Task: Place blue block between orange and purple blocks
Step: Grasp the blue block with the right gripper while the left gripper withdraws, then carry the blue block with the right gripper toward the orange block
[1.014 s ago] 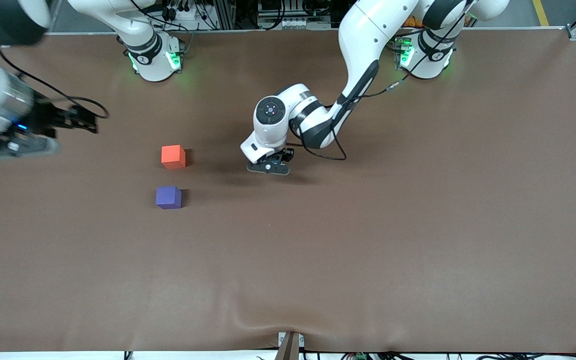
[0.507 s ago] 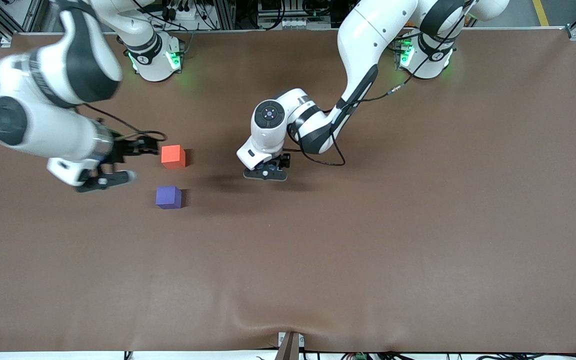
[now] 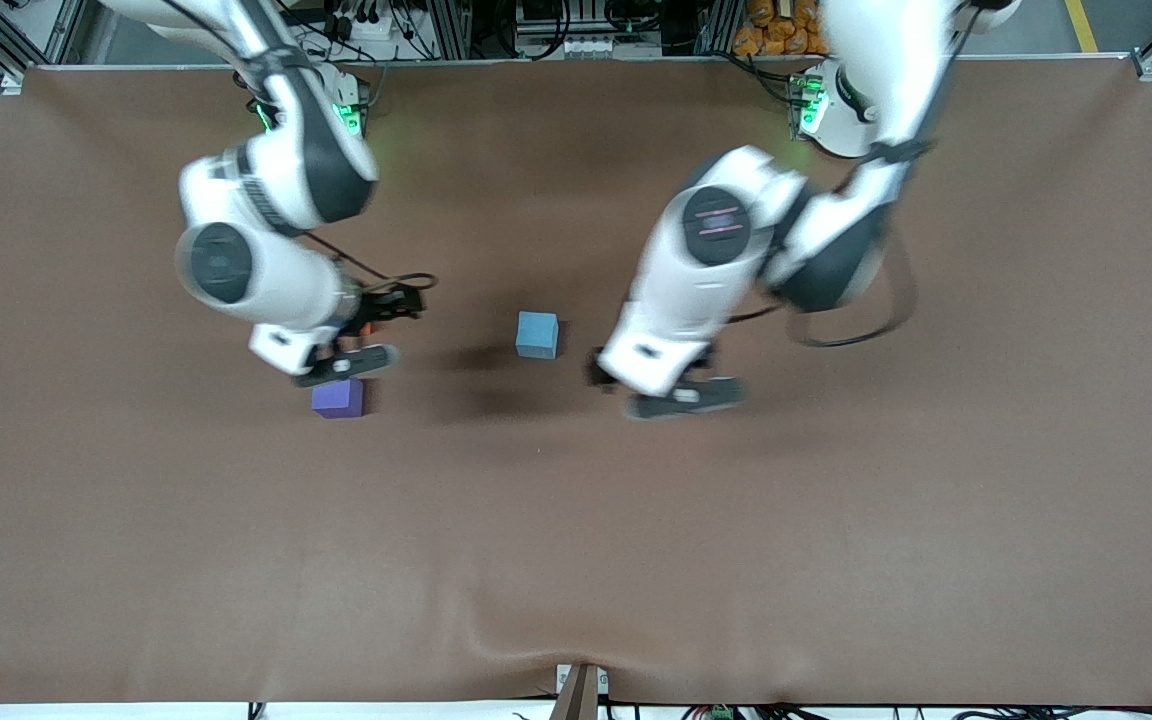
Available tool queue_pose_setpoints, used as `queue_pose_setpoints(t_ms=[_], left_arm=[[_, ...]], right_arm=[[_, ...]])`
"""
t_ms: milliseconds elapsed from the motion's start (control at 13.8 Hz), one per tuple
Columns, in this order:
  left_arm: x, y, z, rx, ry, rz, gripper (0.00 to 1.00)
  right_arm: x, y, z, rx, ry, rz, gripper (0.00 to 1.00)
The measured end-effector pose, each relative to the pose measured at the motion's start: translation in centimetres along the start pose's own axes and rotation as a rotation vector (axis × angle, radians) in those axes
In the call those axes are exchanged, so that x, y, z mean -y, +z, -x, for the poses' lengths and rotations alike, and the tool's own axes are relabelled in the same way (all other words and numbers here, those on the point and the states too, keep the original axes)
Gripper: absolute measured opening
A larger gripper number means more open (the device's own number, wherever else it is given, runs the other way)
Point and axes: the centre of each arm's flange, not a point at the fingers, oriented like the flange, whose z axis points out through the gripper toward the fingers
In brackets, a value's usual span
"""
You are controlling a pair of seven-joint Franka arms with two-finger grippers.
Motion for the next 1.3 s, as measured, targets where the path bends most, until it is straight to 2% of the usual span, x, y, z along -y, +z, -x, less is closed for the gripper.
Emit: queue_pose_setpoints(t_ms=[290,507,797,1014,1304], left_arm=[[11.3,-6.7,-4.2,0.054,0.067,-0.063,1.00],[16.9,-9.0,-5.2,0.053,0.078,-0.069,1.00],[24.0,-11.2,-6.2,0.045,0.119,-0.072,1.00],[26.1,-12.4,-5.7,0.036,0.106,-0.074,1.00],[27.0,-16.1,-3.4,0.029,0.123,-0.080,1.00]], right_arm=[[10.1,6.5,0.9,-0.081,0.023,0.019,1.00],[11.2,10.6,-0.1,-0.087,0.031,0.033,1.00],[11.3,12.7,-1.3,-0.119,0.039,0.030,1.00],[13.0,15.2,-1.0,-0.139,0.082,0.030,1.00],[14.3,17.6,-0.5,-0.142,0.123,0.035,1.00]])
